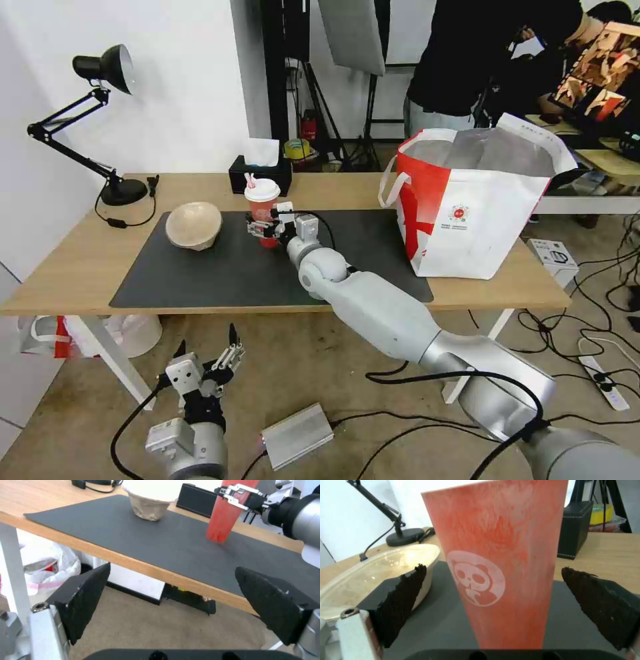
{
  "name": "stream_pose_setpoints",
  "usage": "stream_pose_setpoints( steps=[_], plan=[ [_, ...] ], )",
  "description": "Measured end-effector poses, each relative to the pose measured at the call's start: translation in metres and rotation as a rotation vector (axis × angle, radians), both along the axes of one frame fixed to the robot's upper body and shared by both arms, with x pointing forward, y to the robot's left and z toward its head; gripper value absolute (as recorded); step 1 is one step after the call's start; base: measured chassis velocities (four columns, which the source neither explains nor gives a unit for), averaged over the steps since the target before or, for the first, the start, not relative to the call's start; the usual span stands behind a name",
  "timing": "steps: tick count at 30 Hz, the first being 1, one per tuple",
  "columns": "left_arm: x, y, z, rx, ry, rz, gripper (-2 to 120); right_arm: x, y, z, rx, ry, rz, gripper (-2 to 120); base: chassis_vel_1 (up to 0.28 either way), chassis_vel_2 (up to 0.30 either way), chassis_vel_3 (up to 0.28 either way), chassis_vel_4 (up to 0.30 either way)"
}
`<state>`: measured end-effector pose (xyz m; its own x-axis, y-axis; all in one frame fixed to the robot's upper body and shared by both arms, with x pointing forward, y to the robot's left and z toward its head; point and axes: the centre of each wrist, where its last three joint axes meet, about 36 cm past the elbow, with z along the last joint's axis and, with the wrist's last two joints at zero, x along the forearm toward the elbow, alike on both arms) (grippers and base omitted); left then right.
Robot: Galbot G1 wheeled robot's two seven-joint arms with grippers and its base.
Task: Pick up the trash from the table and place it into the takeout bag.
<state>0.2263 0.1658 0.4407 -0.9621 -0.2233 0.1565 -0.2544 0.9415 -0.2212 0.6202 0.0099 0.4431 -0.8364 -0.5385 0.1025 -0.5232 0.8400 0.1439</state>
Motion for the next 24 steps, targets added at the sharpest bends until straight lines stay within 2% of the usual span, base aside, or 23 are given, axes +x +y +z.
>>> stream_pose_setpoints(
  steps=[24],
  plan=[
    [0.002,-0.003,-0.003,0.0,0.001,-0.028,100,0.018,0.003,-0.003,0.013,0.02,-0.017,100,0.0,0.0,0.0,0.0]
  ],
)
